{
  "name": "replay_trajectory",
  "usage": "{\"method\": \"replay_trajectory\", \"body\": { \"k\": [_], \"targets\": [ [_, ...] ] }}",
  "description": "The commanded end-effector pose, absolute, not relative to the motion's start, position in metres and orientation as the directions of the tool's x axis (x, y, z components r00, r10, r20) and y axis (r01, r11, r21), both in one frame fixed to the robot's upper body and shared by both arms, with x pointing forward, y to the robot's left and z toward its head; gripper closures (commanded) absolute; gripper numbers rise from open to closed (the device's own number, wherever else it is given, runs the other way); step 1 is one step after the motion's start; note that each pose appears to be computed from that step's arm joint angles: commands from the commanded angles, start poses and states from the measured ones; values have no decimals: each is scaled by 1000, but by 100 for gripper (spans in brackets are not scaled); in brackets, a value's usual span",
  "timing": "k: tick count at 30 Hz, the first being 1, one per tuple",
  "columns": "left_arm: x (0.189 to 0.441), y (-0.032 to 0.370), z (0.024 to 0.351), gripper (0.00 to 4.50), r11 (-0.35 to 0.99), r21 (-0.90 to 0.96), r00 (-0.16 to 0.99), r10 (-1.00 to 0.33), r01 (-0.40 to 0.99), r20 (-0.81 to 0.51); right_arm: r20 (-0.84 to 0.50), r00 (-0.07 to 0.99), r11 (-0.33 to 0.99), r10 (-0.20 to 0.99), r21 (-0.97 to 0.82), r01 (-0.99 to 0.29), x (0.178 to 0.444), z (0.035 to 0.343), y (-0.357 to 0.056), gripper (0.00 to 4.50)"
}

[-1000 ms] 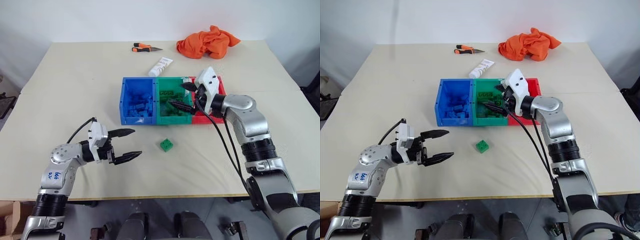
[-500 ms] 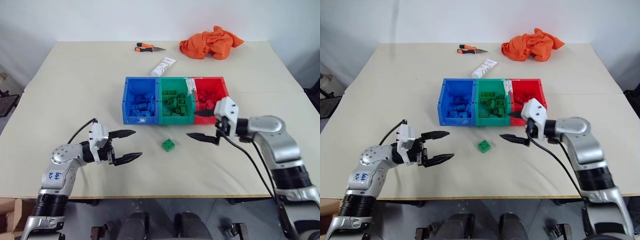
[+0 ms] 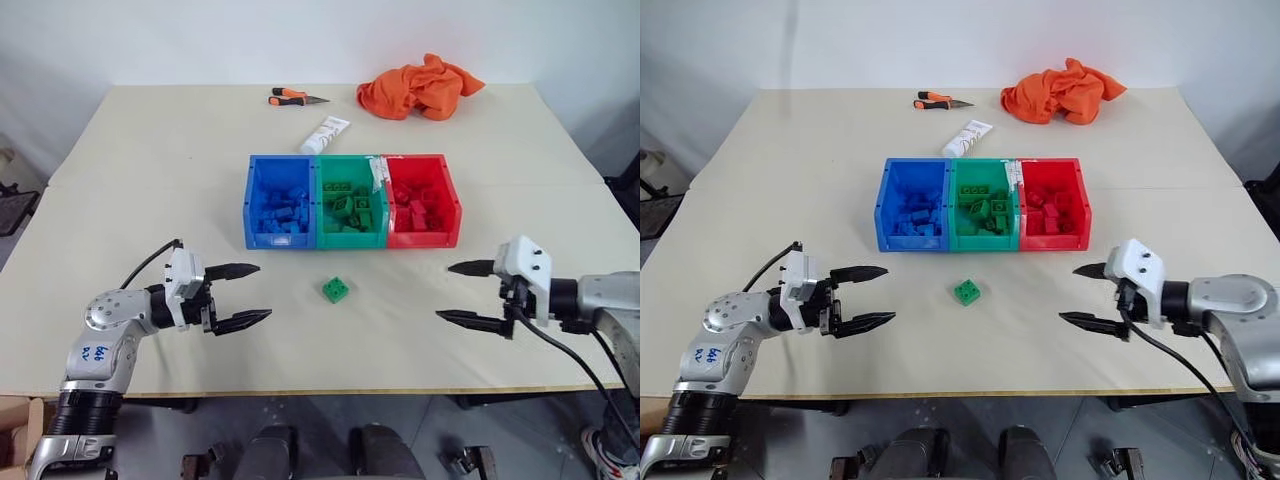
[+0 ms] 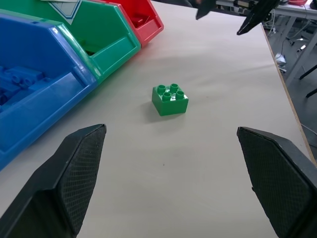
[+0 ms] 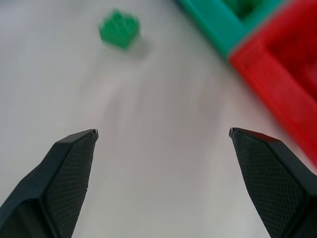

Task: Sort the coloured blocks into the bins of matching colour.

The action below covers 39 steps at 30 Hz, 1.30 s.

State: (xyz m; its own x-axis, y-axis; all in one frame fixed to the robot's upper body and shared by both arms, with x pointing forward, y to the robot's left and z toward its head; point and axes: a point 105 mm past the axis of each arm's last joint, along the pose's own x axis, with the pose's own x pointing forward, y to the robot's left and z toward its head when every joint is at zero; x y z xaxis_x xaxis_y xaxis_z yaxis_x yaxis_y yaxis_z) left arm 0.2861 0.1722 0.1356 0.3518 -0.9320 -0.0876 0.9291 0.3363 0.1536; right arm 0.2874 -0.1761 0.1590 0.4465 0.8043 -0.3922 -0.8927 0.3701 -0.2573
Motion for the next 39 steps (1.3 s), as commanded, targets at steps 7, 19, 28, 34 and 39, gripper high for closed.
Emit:
{"method": "replay_trajectory", "body": {
  "k": [7, 19, 28, 34, 39],
  "targets": [
    [278, 169, 145, 0, 318, 199, 337, -939, 927, -73, -360, 261, 177, 896, -250, -952, 305, 138, -92, 5],
    [264, 175, 142, 0, 371, 192, 391, -917, 909, -75, -354, 187, 100, 917, -250, -963, 334, 118, -46, 42],
    [264, 174, 141, 0, 381, 186, 399, -914, 906, -70, -346, 203, 121, 916, -242, -963, 335, 119, -56, 239],
    [268, 171, 142, 0, 376, 186, 393, -917, 908, -65, -161, 274, 218, 948, -298, -929, 344, 180, -53, 239],
    [272, 170, 142, 0, 366, 183, 383, -922, 913, -66, -77, 411, 362, 908, -347, -865, 376, 224, -63, 239]
  ]
}}
